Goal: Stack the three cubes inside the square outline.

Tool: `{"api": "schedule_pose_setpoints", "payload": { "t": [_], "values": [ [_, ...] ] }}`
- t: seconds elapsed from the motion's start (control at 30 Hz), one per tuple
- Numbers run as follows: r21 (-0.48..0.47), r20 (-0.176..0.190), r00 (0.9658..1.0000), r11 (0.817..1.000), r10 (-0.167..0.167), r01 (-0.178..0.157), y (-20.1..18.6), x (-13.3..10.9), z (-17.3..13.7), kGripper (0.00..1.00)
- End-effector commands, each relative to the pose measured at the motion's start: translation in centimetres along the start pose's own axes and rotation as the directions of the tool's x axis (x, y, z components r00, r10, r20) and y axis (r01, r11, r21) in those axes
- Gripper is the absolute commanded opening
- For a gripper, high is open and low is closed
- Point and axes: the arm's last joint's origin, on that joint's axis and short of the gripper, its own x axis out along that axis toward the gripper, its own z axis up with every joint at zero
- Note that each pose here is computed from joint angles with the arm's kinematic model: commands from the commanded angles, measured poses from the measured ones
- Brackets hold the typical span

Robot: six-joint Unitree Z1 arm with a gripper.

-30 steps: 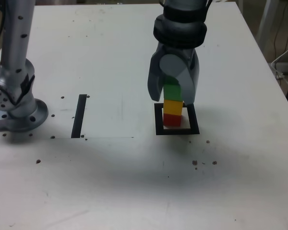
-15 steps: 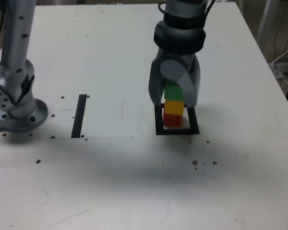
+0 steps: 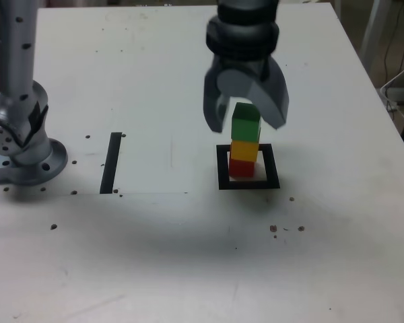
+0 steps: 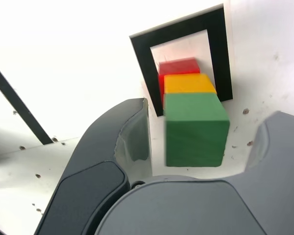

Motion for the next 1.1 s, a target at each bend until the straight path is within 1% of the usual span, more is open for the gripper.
{"api": "schedule_pose_setpoints", "payload": {
  "t": [0.0,0.1,0.2,0.27,0.37,0.5,0.63,0.77,0.93,1.07],
  "values": [
    [-0.020,0.018,0.9997,1.000,0.018,-0.018,0.2,-0.9,-1.4,0.99],
    [-0.038,0.029,0.9990,0.999,0.033,-0.032,0.3,-1.6,-2.9,0.99],
    [-0.055,0.027,0.9987,0.998,0.043,-0.042,0.4,-1.8,-4.6,0.99],
    [-0.068,0.018,0.9988,0.997,0.046,-0.045,0.5,-1.7,-5.9,0.99],
    [-0.087,-0.007,0.9989,0.995,0.047,-0.048,0.4,-1.2,-8.0,0.99],
    [-0.116,-0.056,0.9974,0.992,0.046,-0.052,0.0,0.4,-10.9,0.99],
    [-0.146,-0.087,0.9956,0.988,0.036,-0.048,-0.5,2.6,-13.0,0.99],
    [-0.177,-0.104,0.9944,0.983,0.022,-0.040,-1.0,4.3,-14.6,0.99],
    [-0.216,-0.120,0.9927,0.976,0.011,-0.037,-1.4,5.7,-16.5,0.99],
    [-0.226,-0.130,0.9916,0.974,-0.001,-0.028,-1.7,6.6,-17.4,0.99]
  ]
}}
